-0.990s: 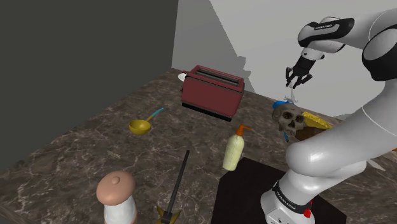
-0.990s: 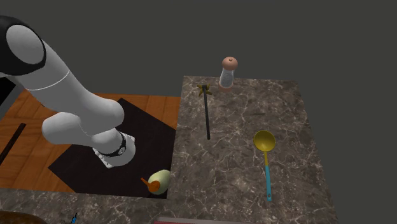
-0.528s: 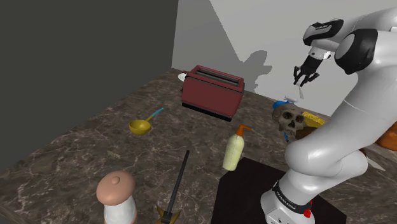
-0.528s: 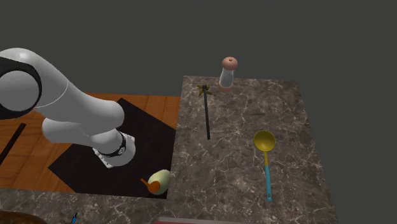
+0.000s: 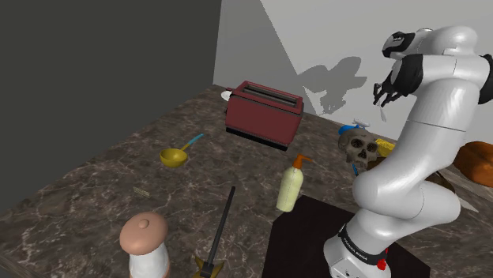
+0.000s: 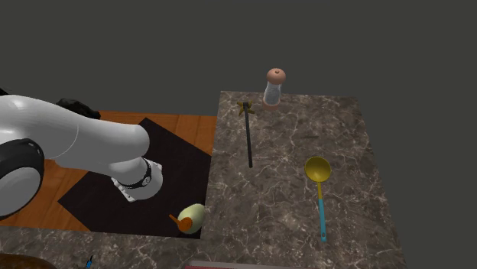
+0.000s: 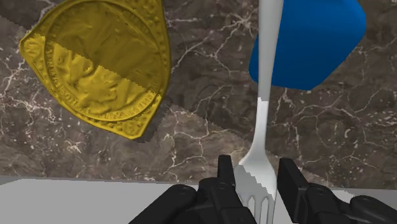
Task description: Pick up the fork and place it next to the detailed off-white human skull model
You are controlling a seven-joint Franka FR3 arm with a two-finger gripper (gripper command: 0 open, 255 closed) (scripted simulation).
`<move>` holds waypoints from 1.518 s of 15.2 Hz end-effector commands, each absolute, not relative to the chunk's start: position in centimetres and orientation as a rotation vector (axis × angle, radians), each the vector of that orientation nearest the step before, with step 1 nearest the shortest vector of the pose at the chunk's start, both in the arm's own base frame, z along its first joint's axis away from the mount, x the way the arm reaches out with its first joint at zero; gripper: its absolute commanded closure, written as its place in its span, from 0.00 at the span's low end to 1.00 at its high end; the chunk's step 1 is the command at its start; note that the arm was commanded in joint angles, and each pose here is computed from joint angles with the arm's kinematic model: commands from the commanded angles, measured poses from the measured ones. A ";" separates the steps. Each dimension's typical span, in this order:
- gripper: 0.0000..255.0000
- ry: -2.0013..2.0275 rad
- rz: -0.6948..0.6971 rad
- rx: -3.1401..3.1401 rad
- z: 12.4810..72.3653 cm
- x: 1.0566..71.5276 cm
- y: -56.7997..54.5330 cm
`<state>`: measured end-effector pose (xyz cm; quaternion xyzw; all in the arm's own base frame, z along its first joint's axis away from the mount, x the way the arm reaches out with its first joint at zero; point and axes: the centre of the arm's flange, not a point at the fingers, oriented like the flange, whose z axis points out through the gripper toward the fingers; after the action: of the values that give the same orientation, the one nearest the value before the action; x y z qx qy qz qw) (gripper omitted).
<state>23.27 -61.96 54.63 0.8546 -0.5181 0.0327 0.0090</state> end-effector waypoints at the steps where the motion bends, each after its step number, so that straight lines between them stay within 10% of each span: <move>1: 1.00 -1.616 0.103 2.672 53.8 23.1 -62.5; 23: 1.00 -1.616 0.103 2.672 42.2 23.1 -62.5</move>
<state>23.11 -62.54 42.75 0.8552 -0.5172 0.0328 0.0087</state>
